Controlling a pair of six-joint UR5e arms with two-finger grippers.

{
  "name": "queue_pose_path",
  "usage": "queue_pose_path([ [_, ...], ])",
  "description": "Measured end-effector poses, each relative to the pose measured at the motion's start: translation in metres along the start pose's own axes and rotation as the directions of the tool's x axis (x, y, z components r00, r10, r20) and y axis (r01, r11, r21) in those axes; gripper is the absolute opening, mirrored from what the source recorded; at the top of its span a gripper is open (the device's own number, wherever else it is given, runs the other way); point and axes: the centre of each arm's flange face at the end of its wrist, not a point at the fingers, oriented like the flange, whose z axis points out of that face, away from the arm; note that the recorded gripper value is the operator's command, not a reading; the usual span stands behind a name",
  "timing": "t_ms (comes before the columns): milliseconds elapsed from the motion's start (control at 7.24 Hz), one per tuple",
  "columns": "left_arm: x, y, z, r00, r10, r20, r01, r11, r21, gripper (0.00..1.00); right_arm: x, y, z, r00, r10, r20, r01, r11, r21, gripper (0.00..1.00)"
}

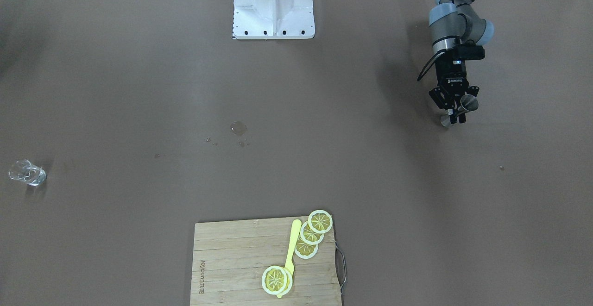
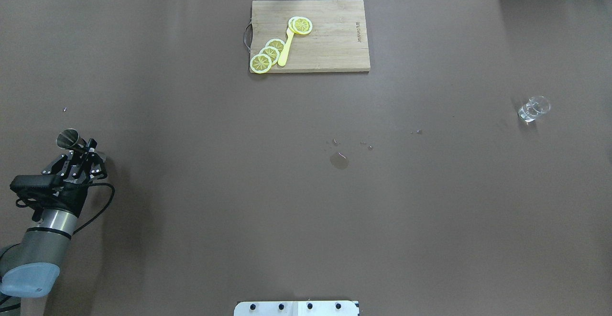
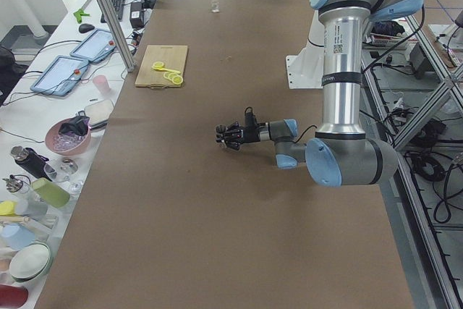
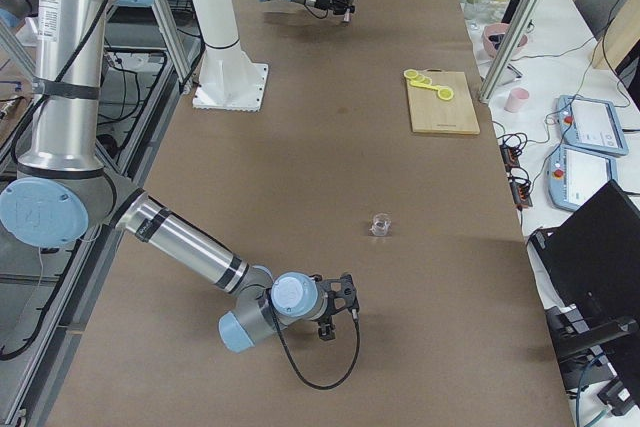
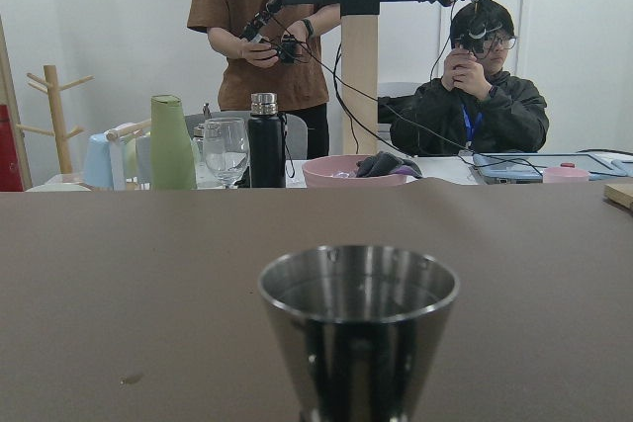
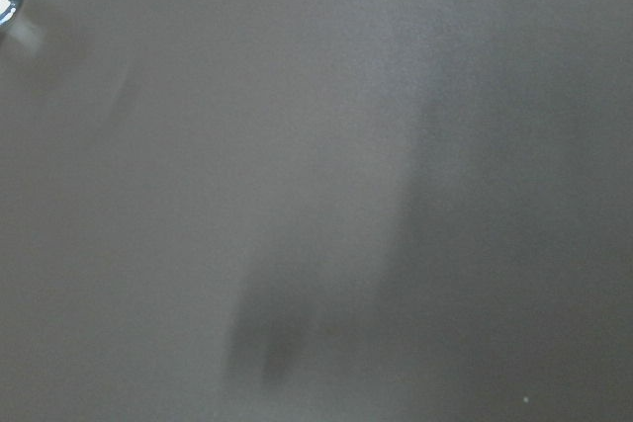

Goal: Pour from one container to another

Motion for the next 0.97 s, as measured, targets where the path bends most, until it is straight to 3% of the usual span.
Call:
queue_pose_path([
  [276, -0.001, 0.002, 0.0, 1.0, 0.004, 0.002, -0.004, 1.0, -0.001, 0.09, 0.004, -0.013, -0.003, 0.996, 0.087, -0.031, -0.089, 0.994, -0.069, 1.0],
  [690, -0.004, 0.004, 0.001, 1.0, 0.014, 0.006, -0.014, 1.0, -0.002, 0.17, 0.008, -0.039, 0.0, 0.982, 0.17, -0.078, -0.182, 0.967, -0.176, 1.0],
  [966, -0.004, 0.005, 0.001, 1.0, 0.017, 0.007, -0.017, 1.0, -0.003, 0.47, 0.004, -0.085, -0.006, 0.966, 0.224, -0.133, -0.25, 0.939, -0.238, 1.0],
])
